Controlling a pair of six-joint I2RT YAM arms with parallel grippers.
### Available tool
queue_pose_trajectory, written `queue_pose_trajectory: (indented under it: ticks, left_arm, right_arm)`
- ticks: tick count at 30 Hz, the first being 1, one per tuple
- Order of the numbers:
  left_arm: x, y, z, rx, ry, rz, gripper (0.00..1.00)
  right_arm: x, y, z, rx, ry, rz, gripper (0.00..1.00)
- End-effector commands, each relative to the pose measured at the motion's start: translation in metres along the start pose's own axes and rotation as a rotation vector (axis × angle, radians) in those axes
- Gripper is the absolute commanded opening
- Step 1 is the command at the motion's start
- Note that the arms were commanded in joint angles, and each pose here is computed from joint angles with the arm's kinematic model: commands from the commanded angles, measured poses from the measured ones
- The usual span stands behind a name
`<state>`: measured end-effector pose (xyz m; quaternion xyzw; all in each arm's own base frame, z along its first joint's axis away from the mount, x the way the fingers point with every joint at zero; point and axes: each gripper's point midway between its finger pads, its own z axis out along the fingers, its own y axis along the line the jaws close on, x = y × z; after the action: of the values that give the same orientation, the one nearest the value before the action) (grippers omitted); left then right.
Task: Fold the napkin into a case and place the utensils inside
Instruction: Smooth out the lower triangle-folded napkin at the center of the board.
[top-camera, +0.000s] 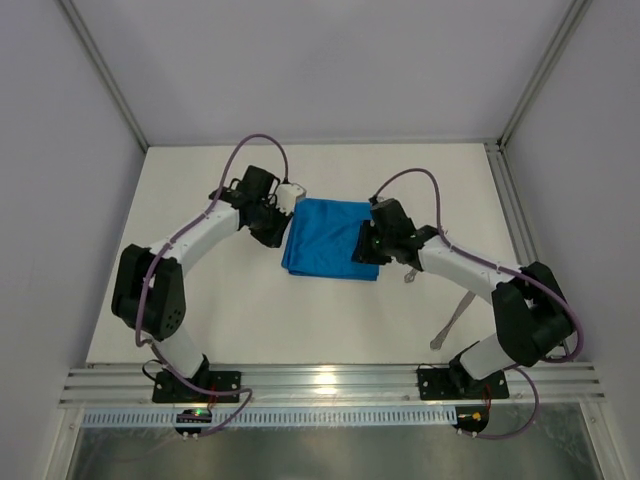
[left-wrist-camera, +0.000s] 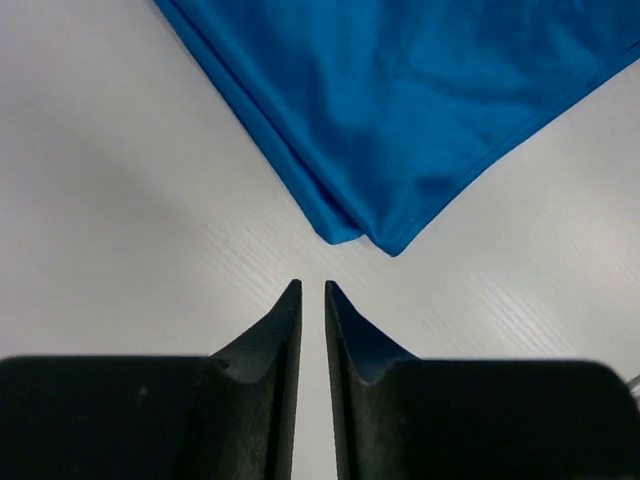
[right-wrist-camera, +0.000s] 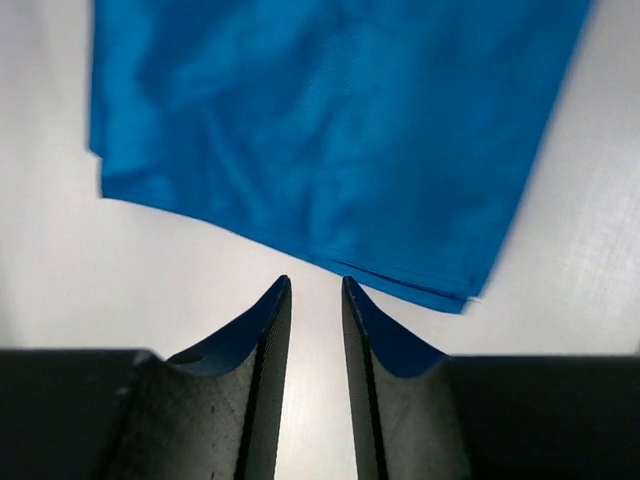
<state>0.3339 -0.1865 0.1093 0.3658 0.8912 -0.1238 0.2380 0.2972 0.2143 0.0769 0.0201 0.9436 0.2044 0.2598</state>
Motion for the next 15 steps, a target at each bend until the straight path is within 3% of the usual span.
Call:
queue_pose_trajectory:
  ticks: [1, 3, 6, 15]
  left_arm:
    - [0.013, -0.003, 0.011, 0.104, 0.005, -0.203, 0.15]
    - [0.026, 0.009, 0.015, 0.106, 0.012, -0.278, 0.15]
    - [0.036, -0.001, 0.025, 0.17, 0.029, -0.31, 0.19]
    - [0.044, -0.01, 0.048, 0.225, -0.005, -0.341, 0.33]
  right_arm:
    - [-0.031, 0.078, -0.008, -0.188, -0.158, -0.113, 0.33]
    - [-0.028, 0.116, -0.009, -0.284, -0.203, -0.184, 0.35]
    - [-0.024, 0.137, 0.007, -0.288, -0.188, -0.239, 0.36]
    - [0.004, 0.16, 0.059, -0.238, -0.087, -0.332, 0.4]
